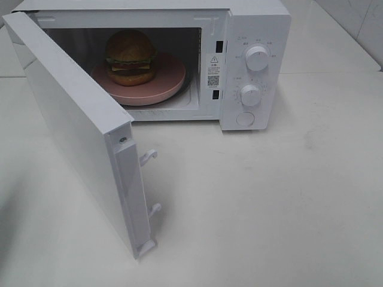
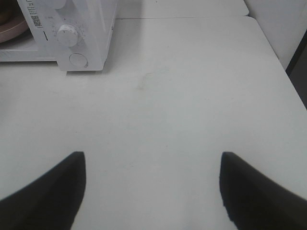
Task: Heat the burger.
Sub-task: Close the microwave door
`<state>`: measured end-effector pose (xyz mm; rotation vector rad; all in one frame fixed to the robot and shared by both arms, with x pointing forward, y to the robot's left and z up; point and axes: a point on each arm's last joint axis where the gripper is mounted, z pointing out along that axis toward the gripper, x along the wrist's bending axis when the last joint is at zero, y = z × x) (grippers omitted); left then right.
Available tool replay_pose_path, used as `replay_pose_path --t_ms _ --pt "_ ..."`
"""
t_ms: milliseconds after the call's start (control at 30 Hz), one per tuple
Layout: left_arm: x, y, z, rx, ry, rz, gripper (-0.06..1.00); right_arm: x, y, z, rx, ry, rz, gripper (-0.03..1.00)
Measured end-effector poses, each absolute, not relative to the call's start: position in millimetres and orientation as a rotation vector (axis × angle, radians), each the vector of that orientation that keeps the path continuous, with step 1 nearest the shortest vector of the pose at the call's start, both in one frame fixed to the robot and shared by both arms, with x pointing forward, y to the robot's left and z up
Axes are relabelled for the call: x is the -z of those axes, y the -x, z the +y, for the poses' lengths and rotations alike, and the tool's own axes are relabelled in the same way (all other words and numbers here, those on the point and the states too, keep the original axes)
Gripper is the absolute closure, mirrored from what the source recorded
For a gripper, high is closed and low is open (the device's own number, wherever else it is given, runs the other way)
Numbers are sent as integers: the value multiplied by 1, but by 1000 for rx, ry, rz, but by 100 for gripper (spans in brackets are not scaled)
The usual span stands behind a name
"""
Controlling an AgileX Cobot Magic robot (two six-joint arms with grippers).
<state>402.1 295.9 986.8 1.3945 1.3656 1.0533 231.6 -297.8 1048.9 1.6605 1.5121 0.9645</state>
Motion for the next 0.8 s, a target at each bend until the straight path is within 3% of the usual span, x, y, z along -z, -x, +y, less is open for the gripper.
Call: replay_pose_path --t_ms 800 --pt "-972 -466 237 -752 -1502 1065 94 -1049 -232 -298 -964 -1660 1512 22"
